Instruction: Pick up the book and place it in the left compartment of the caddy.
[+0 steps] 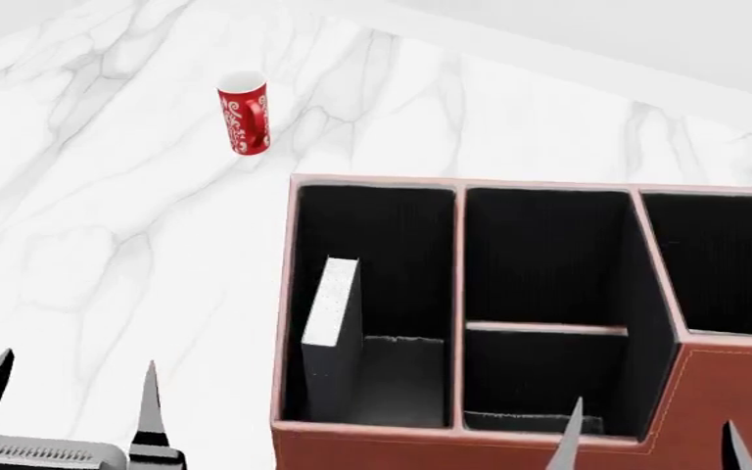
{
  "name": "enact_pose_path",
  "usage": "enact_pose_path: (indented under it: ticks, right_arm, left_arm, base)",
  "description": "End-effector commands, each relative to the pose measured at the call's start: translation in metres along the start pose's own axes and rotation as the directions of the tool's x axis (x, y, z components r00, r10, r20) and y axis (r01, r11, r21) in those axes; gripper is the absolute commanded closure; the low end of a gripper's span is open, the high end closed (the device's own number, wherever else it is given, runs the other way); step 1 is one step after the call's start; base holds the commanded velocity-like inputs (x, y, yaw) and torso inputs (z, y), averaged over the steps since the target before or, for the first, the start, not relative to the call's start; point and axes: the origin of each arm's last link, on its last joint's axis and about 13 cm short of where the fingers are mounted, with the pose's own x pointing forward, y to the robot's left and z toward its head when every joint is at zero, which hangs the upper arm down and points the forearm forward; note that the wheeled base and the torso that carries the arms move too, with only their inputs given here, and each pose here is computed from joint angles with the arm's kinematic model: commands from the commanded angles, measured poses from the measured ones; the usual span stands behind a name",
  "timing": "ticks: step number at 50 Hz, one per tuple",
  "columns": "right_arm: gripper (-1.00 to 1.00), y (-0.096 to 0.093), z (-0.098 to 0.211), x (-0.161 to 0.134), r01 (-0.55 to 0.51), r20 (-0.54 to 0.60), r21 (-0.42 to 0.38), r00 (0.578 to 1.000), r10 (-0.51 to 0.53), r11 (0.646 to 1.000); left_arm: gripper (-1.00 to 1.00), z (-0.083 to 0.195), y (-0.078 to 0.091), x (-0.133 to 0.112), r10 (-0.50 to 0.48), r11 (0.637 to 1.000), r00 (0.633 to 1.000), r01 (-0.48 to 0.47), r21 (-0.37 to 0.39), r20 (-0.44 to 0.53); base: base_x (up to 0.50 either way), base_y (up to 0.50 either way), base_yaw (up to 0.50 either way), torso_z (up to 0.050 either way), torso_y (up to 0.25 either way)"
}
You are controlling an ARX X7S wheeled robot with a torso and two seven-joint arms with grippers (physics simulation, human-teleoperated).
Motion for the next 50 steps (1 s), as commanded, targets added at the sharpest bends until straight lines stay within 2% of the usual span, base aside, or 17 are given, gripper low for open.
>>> enact_pose_path:
  ticks: [1, 4, 8, 18, 19, 20, 21, 28, 50]
  right_arm:
    - [-1.0, -0.002, 0.001, 0.001, 0.001, 0.013, 0.004, 1.0, -0.001, 1.0]
    - [-1.0, -0.004, 0.001, 0.001, 0.007, 0.014, 0.0, 1.0, -0.007, 1.0]
    - [-1.0, -0.007, 0.0, 0.001, 0.024, 0.012, 0.001, 1.0, -0.024, 1.0]
    - [-1.0, -0.013, 0.002, 0.0, 0.058, 0.017, -0.005, 0.998, -0.057, 0.998]
    - [-1.0, -0.013, 0.003, 0.0, 0.059, 0.017, -0.005, 0.998, -0.059, 0.998]
    - [-1.0, -0.015, 0.002, 0.0, 0.064, 0.018, -0.005, 0.998, -0.064, 0.998]
    - [-1.0, -0.015, 0.003, 0.0, 0.066, 0.019, -0.006, 0.998, -0.066, 0.998]
    - [-1.0, -0.021, 0.004, -0.001, 0.093, 0.024, -0.009, 0.995, -0.093, 0.996]
    - [-1.0, -0.048, 0.016, -0.013, 0.224, 0.054, -0.018, 0.973, -0.223, 0.974]
  left_arm:
    - [-1.0, -0.017, 0.014, -0.006, 0.094, 0.993, 0.995, -0.093, -0.079, 0.012]
    - [-1.0, -0.019, 0.02, -0.007, 0.126, 0.99, 0.992, -0.125, -0.069, 0.014]
    - [-1.0, -0.021, 0.037, -0.009, 0.228, 0.97, 0.974, -0.227, -0.085, 0.006]
    - [-1.0, -0.021, 0.061, -0.013, 0.329, 0.94, 0.944, -0.328, -0.097, -0.001]
    - [-1.0, -0.021, 0.062, -0.014, 0.336, 0.937, 0.942, -0.334, -0.101, -0.001]
    - [-1.0, -0.02, 0.066, -0.016, 0.345, 0.929, 0.938, -0.343, -0.138, -0.007]
    - [-1.0, -0.02, 0.068, -0.016, 0.35, 0.928, 0.937, -0.347, -0.133, -0.006]
    - [-1.0, -0.015, 0.085, -0.026, 0.434, 0.892, 0.901, -0.429, -0.141, 0.002]
    - [-1.0, -0.002, 0.107, -0.045, 0.527, 0.84, 0.849, -0.515, -0.17, 0.029]
  base:
    - [0.0, 0.0, 0.0, 0.0, 0.0]
    - [0.0, 0.0, 0.0, 0.0, 0.0]
    - [0.0, 0.0, 0.0, 0.0, 0.0]
    - [0.0, 0.0, 0.0, 0.0, 0.0]
    - [0.0, 0.0, 0.0, 0.0, 0.0]
    - [0.0, 0.0, 0.0, 0.0, 0.0]
    - [0.0, 0.0, 0.0, 0.0, 0.0]
    - [0.0, 0.0, 0.0, 0.0, 0.0]
    - [0.0, 0.0, 0.0, 0.0, 0.0]
